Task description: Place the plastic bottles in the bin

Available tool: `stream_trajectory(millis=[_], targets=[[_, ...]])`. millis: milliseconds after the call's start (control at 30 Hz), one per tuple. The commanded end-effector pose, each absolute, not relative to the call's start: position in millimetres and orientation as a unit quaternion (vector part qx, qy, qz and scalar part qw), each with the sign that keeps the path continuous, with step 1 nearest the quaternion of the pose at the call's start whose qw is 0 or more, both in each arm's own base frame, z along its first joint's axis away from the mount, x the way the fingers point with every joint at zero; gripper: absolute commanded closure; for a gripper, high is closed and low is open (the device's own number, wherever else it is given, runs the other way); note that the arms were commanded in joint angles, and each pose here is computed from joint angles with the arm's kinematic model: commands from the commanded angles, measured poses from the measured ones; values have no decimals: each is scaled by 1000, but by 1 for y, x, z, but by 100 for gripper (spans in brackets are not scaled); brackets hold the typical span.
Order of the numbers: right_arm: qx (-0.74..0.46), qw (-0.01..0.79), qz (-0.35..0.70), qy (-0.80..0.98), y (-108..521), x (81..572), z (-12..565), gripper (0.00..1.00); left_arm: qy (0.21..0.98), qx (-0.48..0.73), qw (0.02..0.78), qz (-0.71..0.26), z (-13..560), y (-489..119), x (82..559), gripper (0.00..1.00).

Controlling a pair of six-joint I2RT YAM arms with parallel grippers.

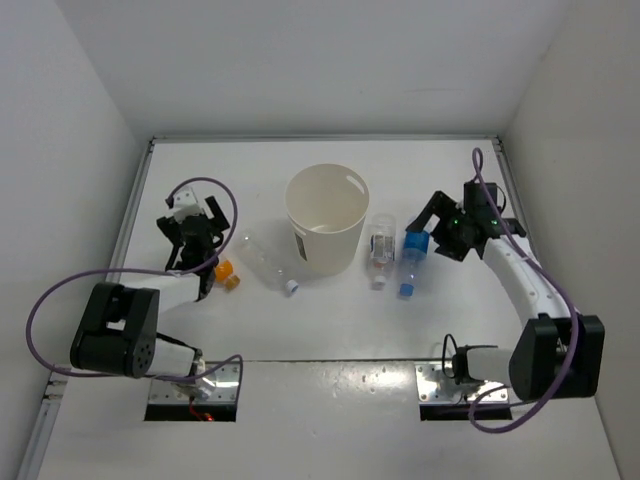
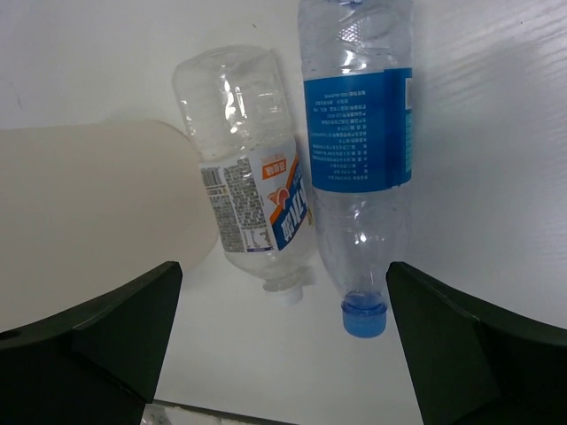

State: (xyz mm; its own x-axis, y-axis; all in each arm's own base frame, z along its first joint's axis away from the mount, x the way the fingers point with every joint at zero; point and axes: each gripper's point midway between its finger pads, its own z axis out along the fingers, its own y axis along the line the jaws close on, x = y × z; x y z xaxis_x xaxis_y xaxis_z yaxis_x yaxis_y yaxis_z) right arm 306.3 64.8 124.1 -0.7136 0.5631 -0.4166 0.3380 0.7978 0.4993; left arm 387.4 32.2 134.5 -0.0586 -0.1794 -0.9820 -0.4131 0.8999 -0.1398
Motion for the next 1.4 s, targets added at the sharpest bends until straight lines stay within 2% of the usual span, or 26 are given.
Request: stream_trajectory(millis=[0, 133, 400, 433, 600, 700, 800, 1033, 1233, 1267, 1367], targets=[[240, 290, 216, 901, 72, 322, 128, 0, 728, -243, 630, 115, 126, 46, 377, 0], [246, 263, 221, 906, 75, 321, 105, 0, 705, -276, 641, 127, 141, 55, 380, 0], [271, 211, 183, 921, 65, 323, 62, 0, 686, -257, 670, 118, 163, 54, 388, 0], [275, 213, 171, 922, 61, 328, 62, 3, 681, -266, 673, 115, 167, 57, 390, 0], [273, 170, 142, 936, 56, 343, 41, 5, 683, -266, 670, 117, 167, 59, 392, 0], [273, 121, 161, 941, 67, 341, 21, 6, 680, -273, 670, 117, 167, 63, 392, 0], [268, 113, 167, 942, 70, 338, 15, 8, 682, -275, 668, 114, 165, 65, 392, 0], [266, 107, 194, 938, 76, 328, 13, 25, 682, -276, 668, 114, 166, 67, 391, 0], [272, 92, 194, 938, 75, 316, 8, 46, 680, -309, 652, 128, 155, 75, 385, 0], [272, 92, 194, 938, 75, 316, 8, 54, 680, -309, 652, 128, 155, 75, 385, 0], [271, 99, 196, 937, 75, 315, 18, 67, 682, -305, 652, 131, 155, 75, 384, 0]])
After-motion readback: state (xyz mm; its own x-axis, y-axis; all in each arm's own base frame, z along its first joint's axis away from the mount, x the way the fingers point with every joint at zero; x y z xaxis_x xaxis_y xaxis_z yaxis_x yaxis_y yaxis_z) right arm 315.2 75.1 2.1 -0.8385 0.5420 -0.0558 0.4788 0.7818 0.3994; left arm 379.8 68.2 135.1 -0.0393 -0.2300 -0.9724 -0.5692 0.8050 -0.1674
